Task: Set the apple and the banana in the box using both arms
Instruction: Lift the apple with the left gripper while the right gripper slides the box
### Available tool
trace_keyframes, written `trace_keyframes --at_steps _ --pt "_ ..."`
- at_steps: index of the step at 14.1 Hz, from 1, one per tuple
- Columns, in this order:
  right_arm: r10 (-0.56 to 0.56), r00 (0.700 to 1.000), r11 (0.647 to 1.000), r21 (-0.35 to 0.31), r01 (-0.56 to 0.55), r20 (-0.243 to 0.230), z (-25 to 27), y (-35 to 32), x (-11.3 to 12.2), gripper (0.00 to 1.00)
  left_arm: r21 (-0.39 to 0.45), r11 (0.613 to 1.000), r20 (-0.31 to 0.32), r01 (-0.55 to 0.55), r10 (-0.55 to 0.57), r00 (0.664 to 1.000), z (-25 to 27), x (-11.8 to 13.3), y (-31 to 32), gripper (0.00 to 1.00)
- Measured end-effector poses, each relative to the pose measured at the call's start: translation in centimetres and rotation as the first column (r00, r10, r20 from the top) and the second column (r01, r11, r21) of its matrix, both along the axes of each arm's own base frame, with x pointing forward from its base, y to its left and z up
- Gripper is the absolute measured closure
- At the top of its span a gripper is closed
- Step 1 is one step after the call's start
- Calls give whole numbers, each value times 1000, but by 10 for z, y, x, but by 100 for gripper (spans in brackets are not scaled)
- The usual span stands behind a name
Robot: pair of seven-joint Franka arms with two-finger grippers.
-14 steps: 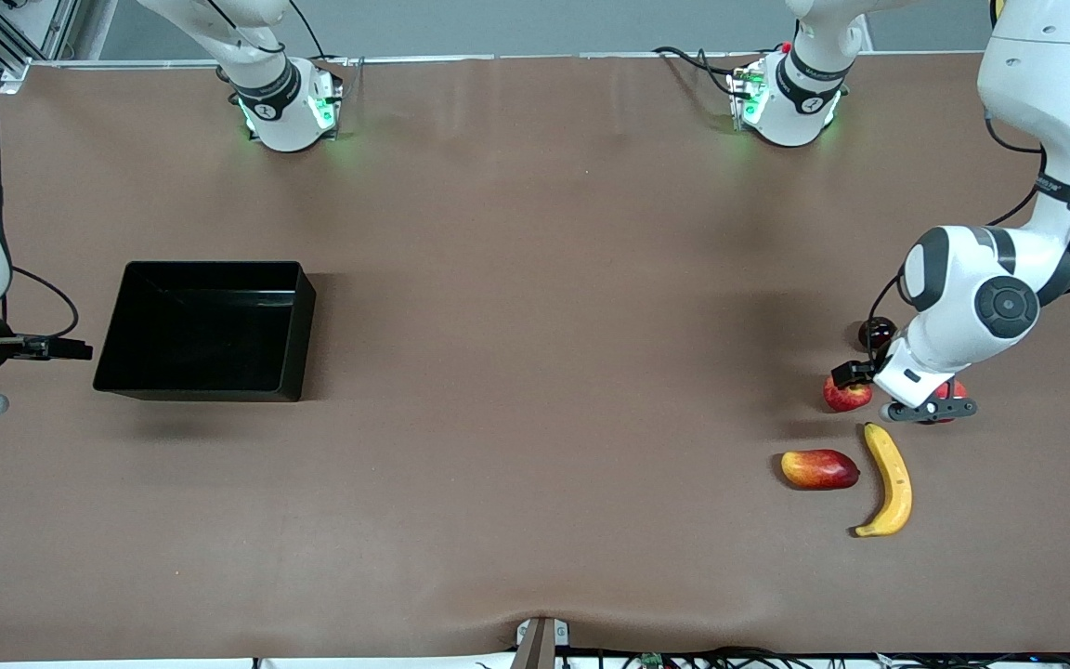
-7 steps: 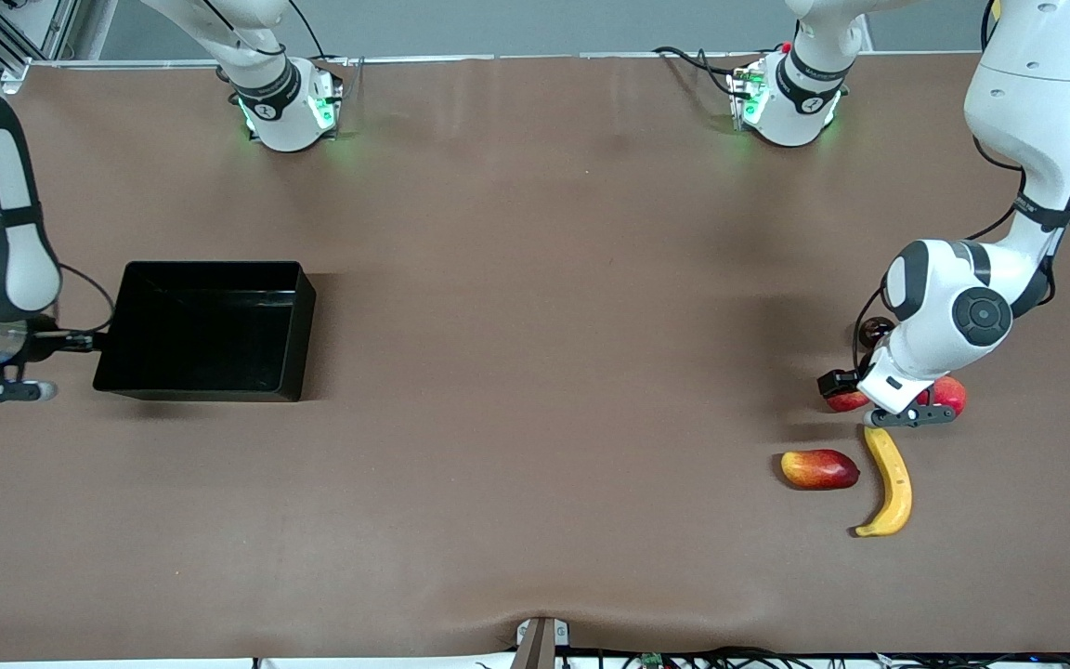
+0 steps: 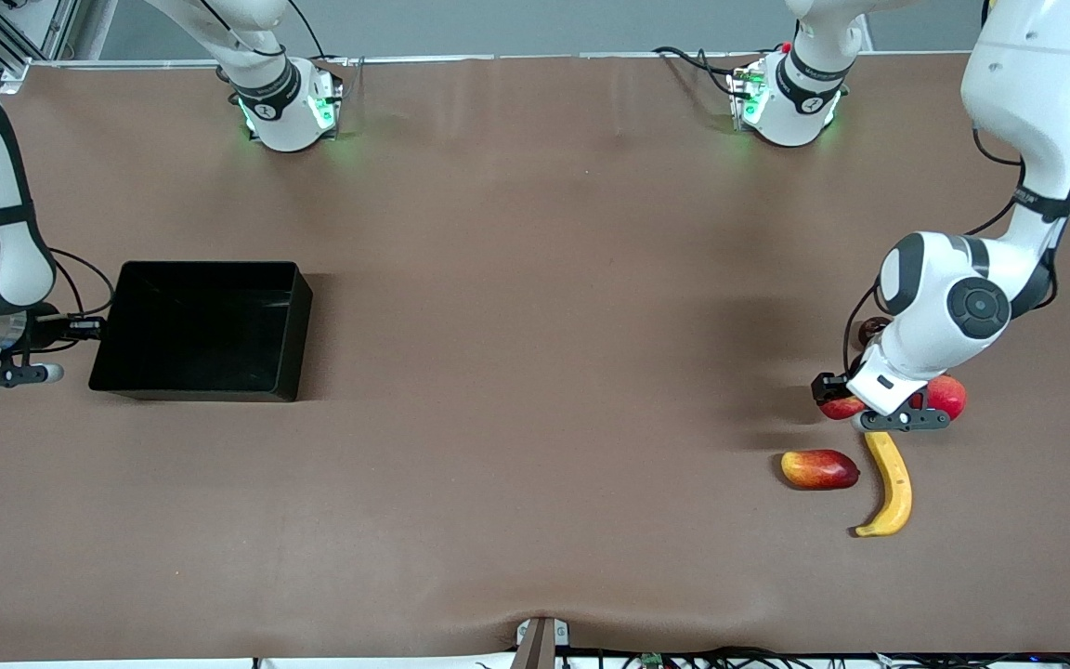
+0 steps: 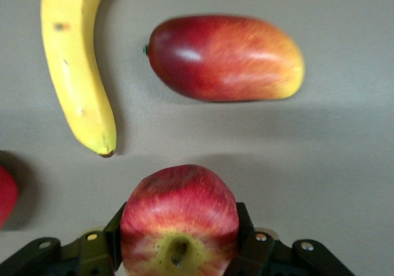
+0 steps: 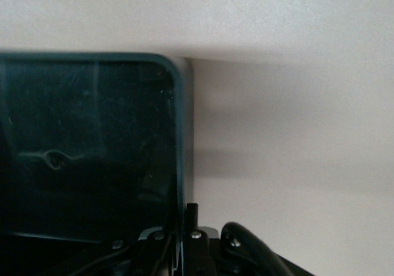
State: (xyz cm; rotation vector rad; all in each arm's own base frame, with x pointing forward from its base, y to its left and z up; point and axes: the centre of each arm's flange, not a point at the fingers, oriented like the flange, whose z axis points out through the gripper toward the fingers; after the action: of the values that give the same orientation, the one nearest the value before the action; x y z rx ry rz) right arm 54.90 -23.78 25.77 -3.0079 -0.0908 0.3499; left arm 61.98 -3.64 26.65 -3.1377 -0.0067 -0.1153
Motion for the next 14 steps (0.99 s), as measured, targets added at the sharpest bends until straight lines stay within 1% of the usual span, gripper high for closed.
trace_keyframes --at_steps 2,4,7,10,12,14 --pt "4 1000 1000 11 -4 -14 0 2 -2 95 12 1000 -12 -1 2 1000 34 4 -11 32" --pt "0 1000 999 36 1 -29 8 6 0 95 20 1000 -28 3 -2 1000 65 5 -29 32" --pt "-20 997 995 92 27 -72 45 27 11 95 24 1000 -41 -3 4 999 105 4 -58 32" --pt "-24 994 990 139 38 -102 76 76 29 95 31 1000 -48 -1 2 999 142 7 -72 32" --pt "-17 995 987 157 33 -102 83 117 40 95 36 999 -55 -4 6 998 162 10 -73 32" --pt "-32 993 980 194 54 -116 84 162 47 95 37 999 -55 -16 18 998 175 12 -76 32"
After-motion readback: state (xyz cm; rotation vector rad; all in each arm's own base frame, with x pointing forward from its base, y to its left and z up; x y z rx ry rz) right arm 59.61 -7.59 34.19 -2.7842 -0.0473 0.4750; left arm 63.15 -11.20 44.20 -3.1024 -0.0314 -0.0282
